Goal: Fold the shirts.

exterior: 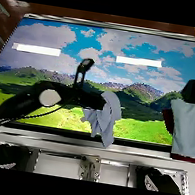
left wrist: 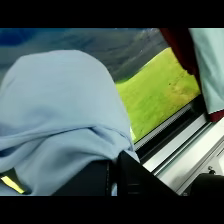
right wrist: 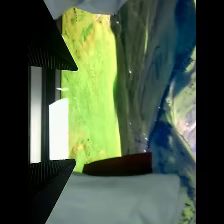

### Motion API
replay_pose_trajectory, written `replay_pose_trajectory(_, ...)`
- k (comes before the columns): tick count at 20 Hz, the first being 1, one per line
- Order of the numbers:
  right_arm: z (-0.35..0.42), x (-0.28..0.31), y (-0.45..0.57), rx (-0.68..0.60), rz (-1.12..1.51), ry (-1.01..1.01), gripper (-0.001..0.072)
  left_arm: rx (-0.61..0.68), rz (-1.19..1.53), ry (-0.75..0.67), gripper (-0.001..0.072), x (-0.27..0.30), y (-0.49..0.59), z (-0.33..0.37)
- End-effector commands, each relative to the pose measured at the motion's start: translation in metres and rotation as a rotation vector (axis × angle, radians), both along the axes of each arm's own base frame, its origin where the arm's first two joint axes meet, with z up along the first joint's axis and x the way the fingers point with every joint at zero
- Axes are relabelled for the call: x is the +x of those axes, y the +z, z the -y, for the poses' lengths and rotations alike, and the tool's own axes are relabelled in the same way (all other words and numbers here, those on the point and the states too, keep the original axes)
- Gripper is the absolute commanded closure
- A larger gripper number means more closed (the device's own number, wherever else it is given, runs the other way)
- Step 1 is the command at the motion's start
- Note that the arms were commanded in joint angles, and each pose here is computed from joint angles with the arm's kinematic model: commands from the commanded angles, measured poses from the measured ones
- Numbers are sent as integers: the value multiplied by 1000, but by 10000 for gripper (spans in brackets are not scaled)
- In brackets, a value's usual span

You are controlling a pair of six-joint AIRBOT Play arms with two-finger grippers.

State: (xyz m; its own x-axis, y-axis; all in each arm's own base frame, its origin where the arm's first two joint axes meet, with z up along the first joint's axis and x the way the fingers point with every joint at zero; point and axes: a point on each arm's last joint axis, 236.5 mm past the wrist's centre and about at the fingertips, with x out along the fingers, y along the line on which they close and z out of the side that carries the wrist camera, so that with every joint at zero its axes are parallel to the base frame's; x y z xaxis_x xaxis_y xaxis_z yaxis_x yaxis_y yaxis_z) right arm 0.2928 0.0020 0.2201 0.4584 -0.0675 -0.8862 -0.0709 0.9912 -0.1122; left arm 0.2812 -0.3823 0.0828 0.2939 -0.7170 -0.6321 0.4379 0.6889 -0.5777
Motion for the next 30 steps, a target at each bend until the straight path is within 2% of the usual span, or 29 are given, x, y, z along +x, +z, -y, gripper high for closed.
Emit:
replay_pose_trajectory(1, -22, 3, -69, 77, -125, 28, 41, 36, -215, 70, 641, 0, -71, 1)
replay_pose_trajectory(2, -30, 4, -87, 101, -150, 46, 41, 11, -271, 105, 287, 8, -71, -5)
replay_pose_trajectory(3, -38, 4, -104, 128, -169, 69, 40, -12, -316, 142, 17, 19, -65, -17)
replay_pose_trajectory(7, -37, 6, -134, 129, -217, 119, 40, 19, -369, 115, 8, 50, -17, -106)
replay_pose_trajectory(9, -9, 2, -142, 132, -264, 52, 44, 36, -381, 163, 9, 53, 0, -157)
replay_pose_trajectory(10, 7, -4, -149, 156, -298, -1, 103, 82, -390, 187, 9, 48, -2, -181)
replay_pose_trajectory(11, 16, -8, -157, 221, -311, -66, 104, 155, -408, 204, 9, 37, -13, -206)
replay_pose_trajectory(13, 10, -12, -172, 465, -317, -171, 102, 243, -462, 228, 9, 9, -43, -232)
replay_pose_trajectory(15, -6, -17, -187, 656, -324, -210, 84, 246, -528, 244, 9, -15, -80, -231)
replay_pose_trajectory(17, -21, -32, -207, 724, -379, -209, 83, 232, -589, 260, 9, -34, -118, -220)
replay_pose_trajectory(20, -36, -51, -236, 734, -453, -211, 84, 126, -588, 262, 10, -39, -147, -184)
replay_pose_trajectory(28, -48, -55, -256, 777, -542, -244, 84, 50, -602, 241, 14, -32, -189, -121)
replay_pose_trajectory(29, -49, -57, -258, 783, -561, -249, 84, 41, -607, 251, 32, -29, -193, -118)
replay_pose_trajectory(30, -50, -59, -260, 790, -581, -254, 84, 39, -608, 260, 100, -26, -196, -117)
